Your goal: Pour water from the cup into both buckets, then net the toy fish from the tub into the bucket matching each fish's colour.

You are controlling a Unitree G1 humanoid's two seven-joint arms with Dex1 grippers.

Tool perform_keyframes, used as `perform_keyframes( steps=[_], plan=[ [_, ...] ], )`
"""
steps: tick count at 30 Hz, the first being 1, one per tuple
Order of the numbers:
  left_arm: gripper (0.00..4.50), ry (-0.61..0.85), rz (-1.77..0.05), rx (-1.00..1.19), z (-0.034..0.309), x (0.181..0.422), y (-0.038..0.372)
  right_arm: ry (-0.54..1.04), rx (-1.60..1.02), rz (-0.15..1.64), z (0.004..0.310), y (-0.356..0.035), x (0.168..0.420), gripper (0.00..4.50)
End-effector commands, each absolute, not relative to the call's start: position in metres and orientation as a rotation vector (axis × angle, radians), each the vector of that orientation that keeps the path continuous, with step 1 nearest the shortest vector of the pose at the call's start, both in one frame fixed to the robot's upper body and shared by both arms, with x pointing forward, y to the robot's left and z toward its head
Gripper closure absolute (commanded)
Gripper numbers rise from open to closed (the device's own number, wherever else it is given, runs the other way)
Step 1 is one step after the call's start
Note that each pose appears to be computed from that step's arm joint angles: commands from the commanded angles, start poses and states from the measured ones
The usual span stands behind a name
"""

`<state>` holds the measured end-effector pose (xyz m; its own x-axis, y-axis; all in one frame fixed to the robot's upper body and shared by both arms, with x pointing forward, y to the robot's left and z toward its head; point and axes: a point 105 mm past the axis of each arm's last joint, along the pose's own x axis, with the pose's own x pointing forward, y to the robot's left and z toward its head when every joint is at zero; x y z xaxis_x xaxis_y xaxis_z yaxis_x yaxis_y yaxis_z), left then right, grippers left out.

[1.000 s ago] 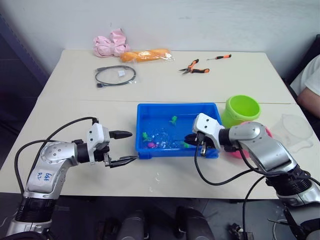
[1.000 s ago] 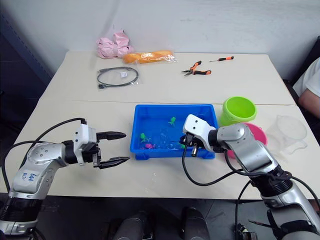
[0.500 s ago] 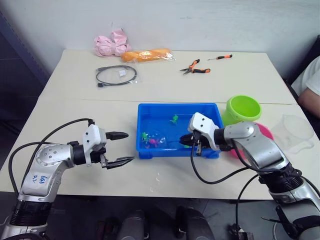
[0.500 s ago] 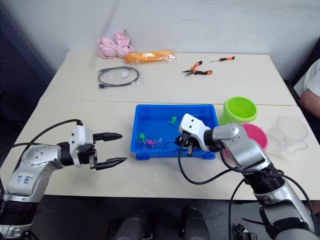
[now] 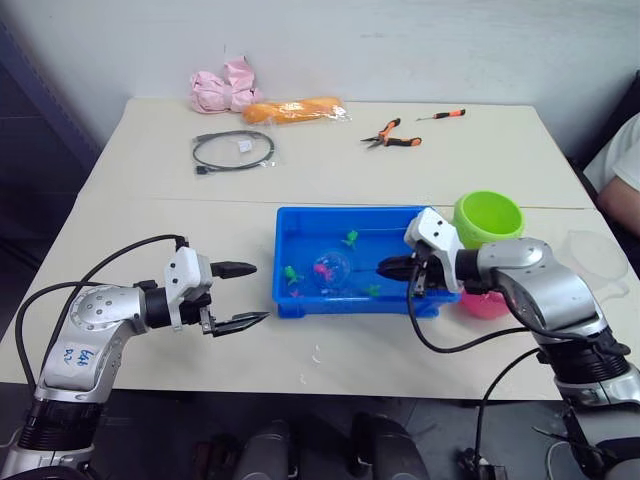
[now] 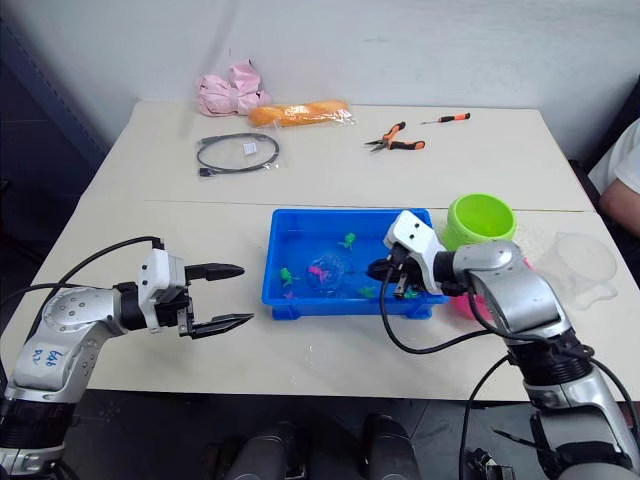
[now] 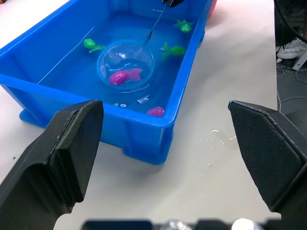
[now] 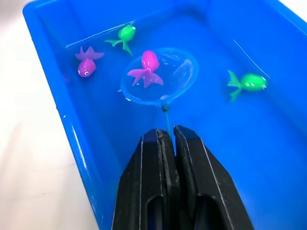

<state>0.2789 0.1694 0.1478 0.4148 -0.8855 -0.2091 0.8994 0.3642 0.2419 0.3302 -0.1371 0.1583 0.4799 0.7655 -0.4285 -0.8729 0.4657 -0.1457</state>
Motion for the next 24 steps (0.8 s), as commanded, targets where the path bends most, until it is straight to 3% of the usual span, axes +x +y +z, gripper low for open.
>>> perform_keyframes(
  steps=[1, 15, 20, 24],
  plan=[
    [0.03, -0.072, -1.158, 0.292, 0.175, 0.279, 0.161, 0.223, -0.358, 1.029, 0.184, -0.150, 0.321, 4.50],
    [0.03, -0.181, -1.289, 0.132, 0.206, 0.284, 0.117, 0.185, -0.167, 0.831, 0.188, -0.203, 0.283, 4.50],
    [0.03, -0.198, -1.375, 0.130, 0.211, 0.288, 0.101, 0.113, -0.141, 0.780, 0.206, -0.218, 0.255, 4.50],
    [0.03, -0.193, -1.456, 0.132, 0.212, 0.288, 0.092, 0.064, -0.174, 0.639, 0.222, -0.247, 0.227, 4.50]
  ],
)
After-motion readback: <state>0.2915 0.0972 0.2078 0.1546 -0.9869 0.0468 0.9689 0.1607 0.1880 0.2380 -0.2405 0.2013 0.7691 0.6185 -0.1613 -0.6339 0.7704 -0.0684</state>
